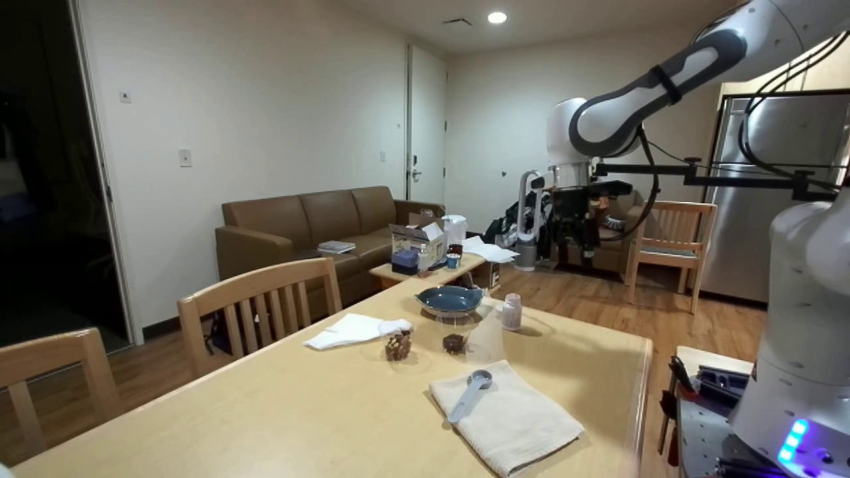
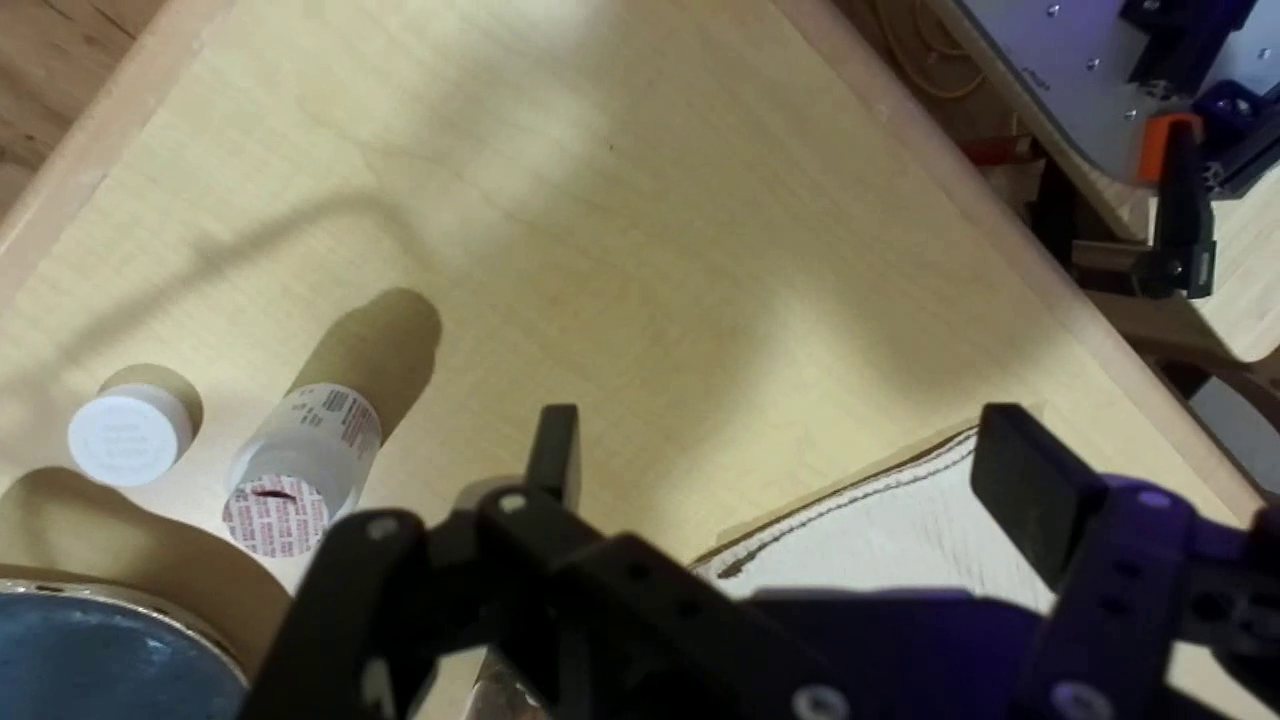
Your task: Pick up the cup and pour some of its contents in the other cup
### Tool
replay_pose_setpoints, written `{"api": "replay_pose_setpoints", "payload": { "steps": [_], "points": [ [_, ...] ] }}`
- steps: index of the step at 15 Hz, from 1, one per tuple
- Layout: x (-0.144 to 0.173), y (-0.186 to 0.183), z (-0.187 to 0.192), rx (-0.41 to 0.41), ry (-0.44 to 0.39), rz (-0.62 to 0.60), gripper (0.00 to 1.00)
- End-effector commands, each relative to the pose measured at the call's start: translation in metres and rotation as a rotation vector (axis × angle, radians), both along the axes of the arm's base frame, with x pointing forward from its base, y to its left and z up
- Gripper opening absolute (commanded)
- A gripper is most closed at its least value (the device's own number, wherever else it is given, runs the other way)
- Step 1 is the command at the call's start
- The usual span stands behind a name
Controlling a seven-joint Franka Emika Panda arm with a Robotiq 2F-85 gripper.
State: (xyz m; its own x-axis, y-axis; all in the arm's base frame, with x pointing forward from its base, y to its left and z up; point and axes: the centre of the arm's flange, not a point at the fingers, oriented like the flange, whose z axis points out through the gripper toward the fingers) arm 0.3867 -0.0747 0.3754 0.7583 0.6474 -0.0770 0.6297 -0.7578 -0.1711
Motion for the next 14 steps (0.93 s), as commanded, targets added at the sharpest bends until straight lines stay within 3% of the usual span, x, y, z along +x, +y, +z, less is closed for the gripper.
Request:
{"api": "replay_pose_setpoints", "payload": {
  "steps": [1,2,3,5,7,14],
  "points": [
    [0.001,0.000,-0.001,0.001,0.004,-0.001,1.00],
    [0.002,-0.001,-0.002,0.000,0.007,-0.001,1.00],
    [0.006,0.002,-0.002,-0.011,-0.073,-0.064,1.00],
    [0.014,0.005,-0.006,-0.014,-0.173,-0.077,1.00],
    [0.024,0.009,-0.015,-0.003,-0.242,-0.096,1.00],
    [0.051,0.050,-0.063,-0.032,-0.280,0.002,1.00]
  ]
}}
